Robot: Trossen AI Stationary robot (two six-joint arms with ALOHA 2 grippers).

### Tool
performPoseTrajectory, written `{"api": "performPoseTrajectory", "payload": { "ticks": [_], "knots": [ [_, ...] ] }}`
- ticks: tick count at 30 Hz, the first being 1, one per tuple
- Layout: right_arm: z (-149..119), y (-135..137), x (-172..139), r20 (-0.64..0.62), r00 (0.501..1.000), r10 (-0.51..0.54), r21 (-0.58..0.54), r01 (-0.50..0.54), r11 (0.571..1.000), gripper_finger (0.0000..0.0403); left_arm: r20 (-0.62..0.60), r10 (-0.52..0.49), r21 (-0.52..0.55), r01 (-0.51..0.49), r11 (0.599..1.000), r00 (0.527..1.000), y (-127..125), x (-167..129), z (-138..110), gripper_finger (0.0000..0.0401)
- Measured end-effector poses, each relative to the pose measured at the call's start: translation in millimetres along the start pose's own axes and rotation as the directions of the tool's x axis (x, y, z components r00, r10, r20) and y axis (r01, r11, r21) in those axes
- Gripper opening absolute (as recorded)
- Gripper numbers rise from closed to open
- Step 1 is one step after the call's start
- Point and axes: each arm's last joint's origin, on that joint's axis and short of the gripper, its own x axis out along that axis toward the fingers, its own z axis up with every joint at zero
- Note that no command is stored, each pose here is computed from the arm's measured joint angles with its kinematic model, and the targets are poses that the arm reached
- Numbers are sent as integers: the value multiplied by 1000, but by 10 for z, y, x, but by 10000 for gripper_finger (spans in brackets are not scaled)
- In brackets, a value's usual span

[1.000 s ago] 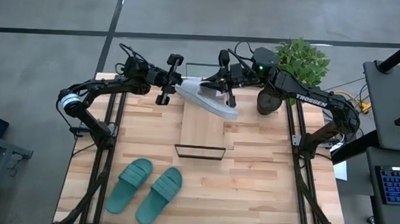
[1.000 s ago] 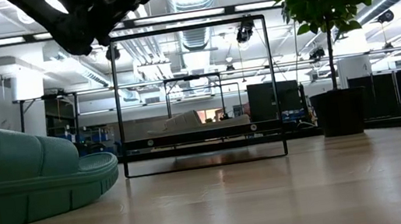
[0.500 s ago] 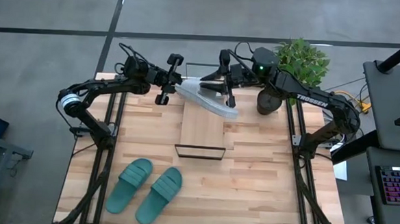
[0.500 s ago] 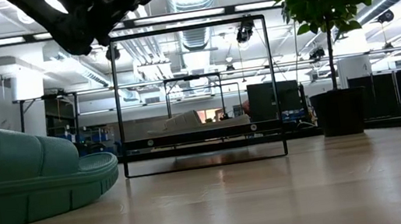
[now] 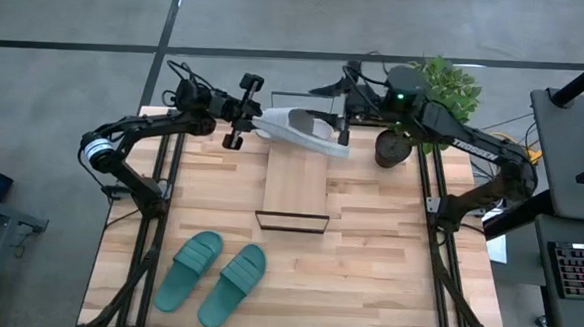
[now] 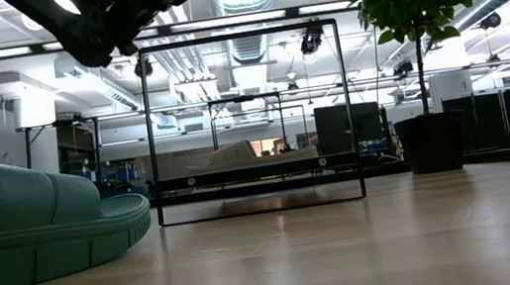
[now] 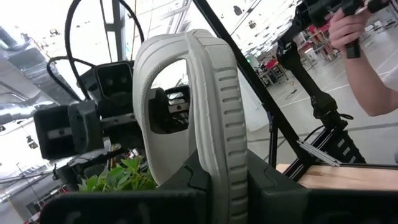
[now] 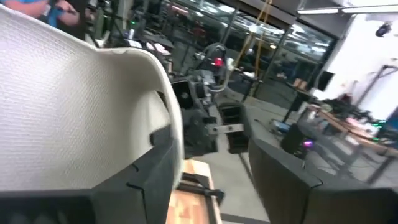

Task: Pick and place slides into the shelf
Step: Put the gray slipper on the shelf

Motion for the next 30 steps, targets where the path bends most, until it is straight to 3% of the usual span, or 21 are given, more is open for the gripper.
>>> {"api": "performPoseTrajectory", "payload": {
  "ticks": [7, 19, 30],
  "knots": [
    [114, -40, -234, -69, 983, -172, -48, 169, 984, 194, -15, 13, -35, -13, 999, 1000, 13, -63, -6, 12],
    [234, -5, -534, -104, 980, -170, -42, 167, 985, 187, -55, 56, -115, -62, 991, 997, 73, -237, -18, 12],
    [185, 22, -580, -176, 972, -157, -11, 158, 987, 180, -118, 90, -188, -111, 976, 989, 126, -371, -86, 12]
  ]
}}
